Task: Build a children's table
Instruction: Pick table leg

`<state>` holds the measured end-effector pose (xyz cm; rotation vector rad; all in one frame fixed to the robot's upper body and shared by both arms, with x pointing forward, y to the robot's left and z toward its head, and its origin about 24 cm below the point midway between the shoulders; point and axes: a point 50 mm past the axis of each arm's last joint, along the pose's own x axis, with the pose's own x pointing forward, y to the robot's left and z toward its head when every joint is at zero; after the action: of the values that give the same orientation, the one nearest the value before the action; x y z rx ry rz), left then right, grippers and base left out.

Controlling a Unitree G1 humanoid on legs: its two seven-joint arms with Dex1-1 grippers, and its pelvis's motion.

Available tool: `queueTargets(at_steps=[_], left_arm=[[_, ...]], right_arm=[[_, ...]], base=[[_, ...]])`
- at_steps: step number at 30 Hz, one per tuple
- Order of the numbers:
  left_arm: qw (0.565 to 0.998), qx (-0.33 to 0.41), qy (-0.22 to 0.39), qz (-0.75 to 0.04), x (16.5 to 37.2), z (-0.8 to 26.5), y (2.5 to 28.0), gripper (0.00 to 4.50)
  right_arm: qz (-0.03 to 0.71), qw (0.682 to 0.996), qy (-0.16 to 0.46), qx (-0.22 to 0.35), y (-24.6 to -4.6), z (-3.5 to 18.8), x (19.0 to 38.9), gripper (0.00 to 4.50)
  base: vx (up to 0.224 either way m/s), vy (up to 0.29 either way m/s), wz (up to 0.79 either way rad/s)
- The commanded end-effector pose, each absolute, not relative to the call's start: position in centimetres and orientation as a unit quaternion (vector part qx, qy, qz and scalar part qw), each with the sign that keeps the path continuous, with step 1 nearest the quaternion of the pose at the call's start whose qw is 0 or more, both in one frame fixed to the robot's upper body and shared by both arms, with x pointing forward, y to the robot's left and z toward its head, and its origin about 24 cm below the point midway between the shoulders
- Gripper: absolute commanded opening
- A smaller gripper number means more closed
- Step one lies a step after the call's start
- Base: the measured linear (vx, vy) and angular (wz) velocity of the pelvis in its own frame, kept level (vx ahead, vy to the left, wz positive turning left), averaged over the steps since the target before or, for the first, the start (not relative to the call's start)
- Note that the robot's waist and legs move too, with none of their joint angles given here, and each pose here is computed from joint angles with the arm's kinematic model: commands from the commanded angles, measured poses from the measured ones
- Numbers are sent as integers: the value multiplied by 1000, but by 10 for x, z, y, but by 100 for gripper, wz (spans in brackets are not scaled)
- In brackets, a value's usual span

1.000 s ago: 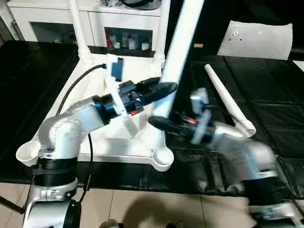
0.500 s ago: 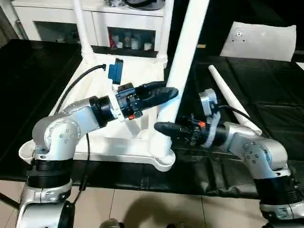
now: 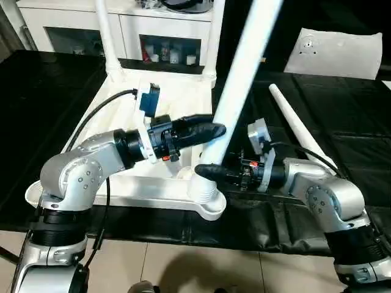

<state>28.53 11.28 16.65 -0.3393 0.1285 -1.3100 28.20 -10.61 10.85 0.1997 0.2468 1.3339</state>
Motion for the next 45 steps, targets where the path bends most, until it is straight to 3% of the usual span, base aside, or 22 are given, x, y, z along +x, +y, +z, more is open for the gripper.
queueTargets(at_steps=[1,9,12,18,20,24,29,32,34,36,38,45], left_arm=[[751,-117,86,-644,275,158,99,178],[773,-95,90,-621,282,152,102,178],[780,-80,85,-615,284,153,103,248],[795,-49,92,-598,287,145,101,248],[824,-45,91,-558,296,141,101,248],[840,-58,80,-533,303,144,103,248],[832,-98,59,-543,302,151,102,248],[806,-112,74,-577,293,150,99,248],[805,-109,84,-578,292,147,98,281],[811,-91,89,-571,293,145,99,282],[818,-75,85,-564,295,145,99,321],[832,-59,75,-547,300,144,102,375]], right_arm=[[594,795,97,73,-112,117,292,188],[590,800,90,58,-112,118,294,188],[591,800,89,51,-111,118,294,188],[594,798,92,24,-108,116,293,188],[594,799,91,23,-106,116,294,188],[595,799,90,19,-105,116,294,188],[594,799,89,17,-106,116,294,188],[594,799,89,14,-105,115,295,188],[594,800,89,13,-105,115,295,188],[593,800,89,9,-105,115,295,188],[592,801,88,7,-105,115,296,187],[592,801,85,-2,-103,114,295,187]], base=[[0,0,0],[0,0,0],[0,0,0],[0,0,0],[0,0,0],[0,0,0],[0,0,0],[0,0,0],[0,0,0],[0,0,0],[0,0,0],[0,0,0]])
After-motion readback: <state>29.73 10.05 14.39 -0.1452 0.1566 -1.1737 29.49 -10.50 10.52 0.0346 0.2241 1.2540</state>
